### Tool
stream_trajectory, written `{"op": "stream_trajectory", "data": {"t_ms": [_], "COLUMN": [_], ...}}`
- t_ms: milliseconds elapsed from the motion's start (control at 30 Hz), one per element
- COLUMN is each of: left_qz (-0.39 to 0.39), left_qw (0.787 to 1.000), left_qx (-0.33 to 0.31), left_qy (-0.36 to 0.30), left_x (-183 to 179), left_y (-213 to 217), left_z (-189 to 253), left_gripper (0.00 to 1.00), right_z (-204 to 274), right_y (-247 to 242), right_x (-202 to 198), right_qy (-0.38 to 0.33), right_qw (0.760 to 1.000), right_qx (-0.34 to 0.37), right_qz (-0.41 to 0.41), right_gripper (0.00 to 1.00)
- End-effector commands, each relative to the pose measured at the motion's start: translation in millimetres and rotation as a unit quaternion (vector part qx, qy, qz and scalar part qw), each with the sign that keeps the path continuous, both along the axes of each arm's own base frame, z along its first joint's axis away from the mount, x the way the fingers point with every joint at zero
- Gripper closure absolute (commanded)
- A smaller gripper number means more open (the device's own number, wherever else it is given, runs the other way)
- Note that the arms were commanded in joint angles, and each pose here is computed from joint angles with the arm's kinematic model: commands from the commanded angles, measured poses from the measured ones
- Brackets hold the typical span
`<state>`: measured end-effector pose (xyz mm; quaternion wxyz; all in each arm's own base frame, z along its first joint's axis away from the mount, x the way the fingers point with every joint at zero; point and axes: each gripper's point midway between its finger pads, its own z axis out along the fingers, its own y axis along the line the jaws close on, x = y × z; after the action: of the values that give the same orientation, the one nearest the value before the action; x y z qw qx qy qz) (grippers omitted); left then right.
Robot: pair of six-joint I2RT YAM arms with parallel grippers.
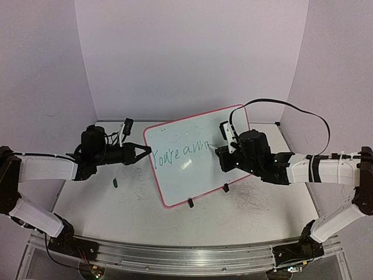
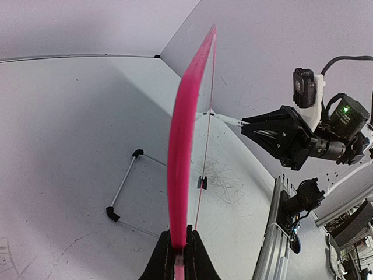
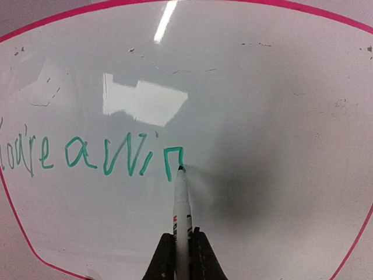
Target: Write a sentence on the whiteboard
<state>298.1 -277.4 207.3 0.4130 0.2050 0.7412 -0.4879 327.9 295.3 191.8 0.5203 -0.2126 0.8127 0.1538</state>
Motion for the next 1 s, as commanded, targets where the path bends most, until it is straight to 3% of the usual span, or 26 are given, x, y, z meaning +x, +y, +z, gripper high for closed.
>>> {"op": "stream_trajectory", "data": {"t_ms": [0, 967], "left_qz": [0.002, -0.001], "left_qw": [0.999, 0.999], "left_qx": [0.0, 0.0], "left_qy": [-0.035, -0.036], "left_x": [0.0, 0.2], "left_y": [2.4, 1.5], "left_z": [16.7, 18.1], "left_gripper": [1.0, 1.0], "right_z": [31.0, 17.4], "right_y": [-1.1, -1.2], "right_x": [6.7, 16.1], "right_qy": [-0.025, -0.021], "right_qw": [0.999, 1.0], "right_qx": [0.039, 0.019], "right_qz": [-0.004, -0.012], "right_gripper": [1.0, 1.0]}}
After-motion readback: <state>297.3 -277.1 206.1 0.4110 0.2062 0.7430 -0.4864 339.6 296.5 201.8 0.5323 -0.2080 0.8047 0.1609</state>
